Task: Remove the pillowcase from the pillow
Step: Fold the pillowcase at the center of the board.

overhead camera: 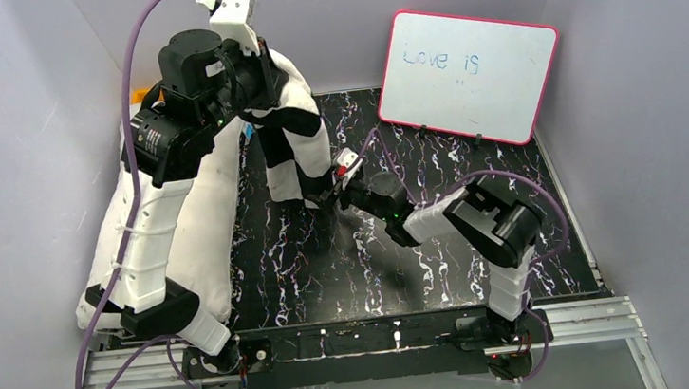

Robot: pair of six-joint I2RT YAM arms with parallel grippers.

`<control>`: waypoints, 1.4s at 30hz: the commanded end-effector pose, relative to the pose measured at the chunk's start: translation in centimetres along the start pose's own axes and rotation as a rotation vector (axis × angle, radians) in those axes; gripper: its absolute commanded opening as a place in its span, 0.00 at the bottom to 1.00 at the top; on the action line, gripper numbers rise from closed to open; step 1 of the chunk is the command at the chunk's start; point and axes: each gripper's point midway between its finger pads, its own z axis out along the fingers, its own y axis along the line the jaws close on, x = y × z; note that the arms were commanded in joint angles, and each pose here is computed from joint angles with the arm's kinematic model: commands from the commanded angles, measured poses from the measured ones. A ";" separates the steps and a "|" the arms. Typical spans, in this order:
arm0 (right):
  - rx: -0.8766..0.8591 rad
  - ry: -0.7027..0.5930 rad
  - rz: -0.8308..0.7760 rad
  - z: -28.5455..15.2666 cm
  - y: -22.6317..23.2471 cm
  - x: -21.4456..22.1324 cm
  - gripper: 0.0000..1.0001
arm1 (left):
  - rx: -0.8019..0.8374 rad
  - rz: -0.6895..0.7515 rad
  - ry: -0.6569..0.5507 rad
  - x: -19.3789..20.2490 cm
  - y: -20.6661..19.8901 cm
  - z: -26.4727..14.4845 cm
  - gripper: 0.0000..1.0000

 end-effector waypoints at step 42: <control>-0.250 0.459 0.578 -15.0 15.8 0.8 0.00 | -0.238 0.055 0.162 7.3 5.1 14.9 0.00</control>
